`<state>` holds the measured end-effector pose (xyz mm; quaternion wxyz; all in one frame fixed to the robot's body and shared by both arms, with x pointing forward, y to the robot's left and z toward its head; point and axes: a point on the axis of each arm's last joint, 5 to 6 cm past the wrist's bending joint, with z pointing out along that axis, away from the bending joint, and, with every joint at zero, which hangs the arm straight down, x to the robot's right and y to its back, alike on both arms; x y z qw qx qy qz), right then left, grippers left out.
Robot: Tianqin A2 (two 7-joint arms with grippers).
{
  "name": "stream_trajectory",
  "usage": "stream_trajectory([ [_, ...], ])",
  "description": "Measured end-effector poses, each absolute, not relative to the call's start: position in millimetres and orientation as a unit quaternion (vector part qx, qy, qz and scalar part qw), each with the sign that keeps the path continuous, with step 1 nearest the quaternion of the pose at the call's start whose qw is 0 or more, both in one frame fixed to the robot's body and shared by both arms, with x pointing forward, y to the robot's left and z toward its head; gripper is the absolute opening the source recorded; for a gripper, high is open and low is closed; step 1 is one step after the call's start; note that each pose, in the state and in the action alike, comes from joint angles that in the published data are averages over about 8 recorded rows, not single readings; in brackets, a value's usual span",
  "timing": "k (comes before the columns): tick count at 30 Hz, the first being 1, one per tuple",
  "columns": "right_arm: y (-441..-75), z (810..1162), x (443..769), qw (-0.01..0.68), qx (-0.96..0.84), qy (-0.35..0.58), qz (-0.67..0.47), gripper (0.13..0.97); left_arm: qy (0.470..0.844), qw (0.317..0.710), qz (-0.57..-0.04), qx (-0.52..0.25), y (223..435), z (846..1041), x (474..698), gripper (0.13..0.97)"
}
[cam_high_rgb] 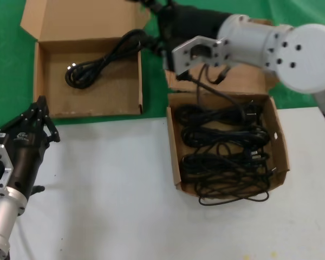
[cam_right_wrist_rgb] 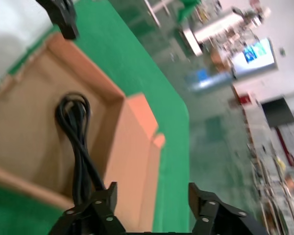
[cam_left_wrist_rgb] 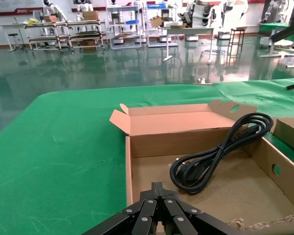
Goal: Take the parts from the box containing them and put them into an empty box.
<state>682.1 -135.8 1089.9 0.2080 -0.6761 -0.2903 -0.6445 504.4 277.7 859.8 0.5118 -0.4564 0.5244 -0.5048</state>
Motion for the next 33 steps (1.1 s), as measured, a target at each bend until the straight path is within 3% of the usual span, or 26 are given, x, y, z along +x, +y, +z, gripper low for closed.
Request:
stream_trajectory([
  [14, -185, 1060, 666, 0.221, -0.677, -0.2, -0.673, 0.754, 0.524, 0.512, -0.505, -0.456, 278, 859.7, 504, 0.149],
  [18, -187, 1054, 664, 0.233, -0.678, -0.187, -0.672, 0.754, 0.524, 0.512, -0.505, -0.457, 278, 859.7, 504, 0.157],
  [21, -188, 1047, 661, 0.249, -0.678, -0.17, -0.67, 0.804, 0.524, 0.512, -0.504, -0.457, 278, 859.6, 504, 0.16],
  [26, -191, 1034, 655, 0.281, -0.679, -0.135, -0.665, 0.887, 0.524, 0.512, -0.504, -0.458, 278, 859.3, 504, 0.209],
  [33, -197, 1013, 646, 0.326, -0.677, -0.077, -0.656, 0.939, 0.524, 0.512, -0.503, -0.459, 278, 858.8, 504, 0.291],
])
